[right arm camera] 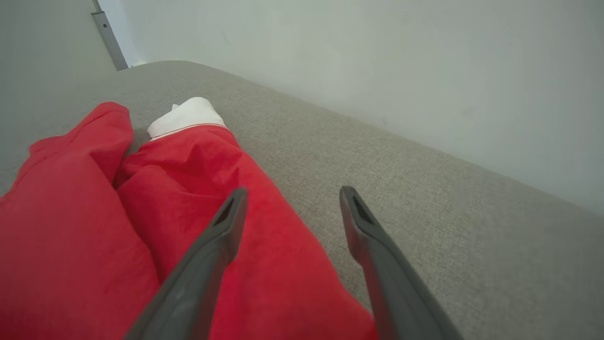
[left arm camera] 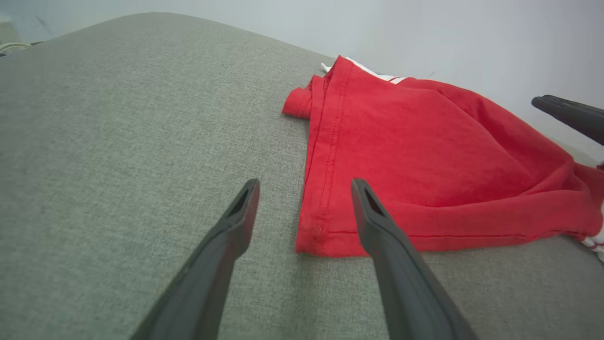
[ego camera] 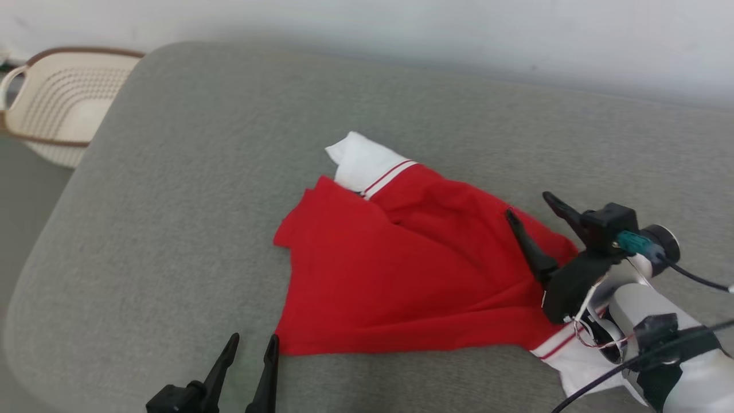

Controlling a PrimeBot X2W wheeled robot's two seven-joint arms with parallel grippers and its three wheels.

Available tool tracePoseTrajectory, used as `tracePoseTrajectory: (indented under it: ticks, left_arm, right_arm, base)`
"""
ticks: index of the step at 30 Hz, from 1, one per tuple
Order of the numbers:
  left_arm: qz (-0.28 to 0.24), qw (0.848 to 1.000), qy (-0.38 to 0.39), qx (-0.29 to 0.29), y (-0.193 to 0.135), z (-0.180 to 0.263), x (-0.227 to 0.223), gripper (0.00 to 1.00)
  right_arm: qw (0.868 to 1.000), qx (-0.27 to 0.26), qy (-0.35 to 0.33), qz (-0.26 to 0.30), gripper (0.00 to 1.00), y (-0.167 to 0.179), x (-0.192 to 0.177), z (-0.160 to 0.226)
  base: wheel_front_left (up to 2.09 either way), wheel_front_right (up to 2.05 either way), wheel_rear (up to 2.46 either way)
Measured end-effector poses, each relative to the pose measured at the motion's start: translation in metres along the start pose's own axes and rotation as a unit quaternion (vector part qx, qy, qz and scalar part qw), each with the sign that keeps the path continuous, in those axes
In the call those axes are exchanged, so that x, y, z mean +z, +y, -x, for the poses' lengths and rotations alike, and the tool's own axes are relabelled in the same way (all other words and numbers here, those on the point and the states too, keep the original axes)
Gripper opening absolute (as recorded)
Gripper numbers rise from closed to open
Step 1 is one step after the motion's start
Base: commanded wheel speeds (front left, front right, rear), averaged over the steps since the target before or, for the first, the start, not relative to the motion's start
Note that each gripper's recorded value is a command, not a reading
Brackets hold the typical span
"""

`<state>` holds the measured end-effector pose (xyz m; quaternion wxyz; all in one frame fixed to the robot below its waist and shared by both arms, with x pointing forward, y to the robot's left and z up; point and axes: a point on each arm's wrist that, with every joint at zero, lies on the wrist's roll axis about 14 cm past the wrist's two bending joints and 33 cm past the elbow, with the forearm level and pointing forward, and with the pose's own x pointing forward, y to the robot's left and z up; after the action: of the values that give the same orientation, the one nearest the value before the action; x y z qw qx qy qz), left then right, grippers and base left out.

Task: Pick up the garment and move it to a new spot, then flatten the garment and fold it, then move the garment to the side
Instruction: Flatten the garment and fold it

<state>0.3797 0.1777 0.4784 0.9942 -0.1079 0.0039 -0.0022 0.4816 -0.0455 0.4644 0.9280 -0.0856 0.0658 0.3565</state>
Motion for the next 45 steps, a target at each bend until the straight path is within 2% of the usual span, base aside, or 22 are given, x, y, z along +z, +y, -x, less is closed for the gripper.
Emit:
tracePoseTrajectory:
  ticks: [5, 11, 19, 20, 21, 22, 23, 26, 34, 40, 43, 45]
  left_arm:
    - [-0.003, 1.000, 0.007, 0.029, 0.017, 0.009, -0.003, 1.00]
    - [-0.001, 0.998, 0.010, 0.060, 0.033, 0.018, -0.003, 1.00]
    - [-0.004, 0.996, 0.020, 0.090, 0.048, 0.029, -0.006, 1.00]
    - [-0.003, 0.996, 0.020, 0.092, 0.049, 0.030, -0.007, 1.00]
    - [-0.003, 0.995, 0.021, 0.094, 0.050, 0.030, -0.007, 1.00]
    - [-0.004, 0.995, 0.021, 0.096, 0.051, 0.031, -0.007, 1.00]
    - [-0.004, 0.995, 0.022, 0.098, 0.052, 0.031, -0.007, 1.00]
    - [-0.005, 0.995, 0.022, 0.100, 0.053, 0.030, -0.007, 1.00]
    - [-0.003, 0.996, 0.023, 0.086, 0.046, 0.022, -0.009, 1.00]
    - [-0.003, 0.997, 0.022, 0.071, 0.039, 0.014, -0.009, 1.00]
    - [-0.007, 0.998, 0.018, 0.065, 0.036, 0.009, -0.007, 1.00]
    - [-0.007, 0.998, 0.018, 0.063, 0.036, 0.009, -0.006, 1.00]
  right_arm:
    - [0.996, 0.074, 0.046, 0.025, 1.00, 0.023, -0.014, -0.026]
    - [0.988, 0.126, 0.074, 0.056, 1.00, 0.030, -0.015, -0.062]
    - [0.978, 0.142, 0.139, 0.069, 1.00, 0.035, -0.037, -0.087]
    - [0.976, 0.141, 0.151, 0.070, 0.77, 0.035, -0.042, -0.088]
    - [0.974, 0.141, 0.161, 0.072, 0.45, 0.035, -0.046, -0.088]
    - [0.973, 0.141, 0.165, 0.073, 0.18, 0.034, -0.048, -0.090]
    - [0.973, 0.140, 0.166, 0.074, 0.00, 0.033, -0.048, -0.092]
    - [0.980, 0.120, 0.138, 0.080, 0.00, 0.017, -0.036, -0.103]
    - [0.991, 0.005, 0.103, 0.083, 0.00, -0.060, -0.020, -0.101]
    - [0.988, -0.101, 0.096, 0.066, 0.00, -0.128, -0.006, -0.085]
    - [0.985, -0.138, 0.079, 0.060, 0.00, -0.155, 0.009, -0.079]
    - [0.984, -0.149, 0.081, 0.056, 0.00, -0.162, 0.007, -0.073]
  base:
    - [0.00, 0.00, 0.00]
    - [0.00, 0.00, 0.00]
    - [0.00, 0.00, 0.00]
    - [0.00, 0.00, 0.00]
    - [0.00, 0.00, 0.00]
    - [0.00, 0.00, 0.00]
    - [0.00, 0.00, 0.00]
    - [0.00, 0.00, 0.00]
    - [0.00, 0.00, 0.00]
    - [0.00, 0.00, 0.00]
    - [0.00, 0.00, 0.00]
    - [0.00, 0.00, 0.00]
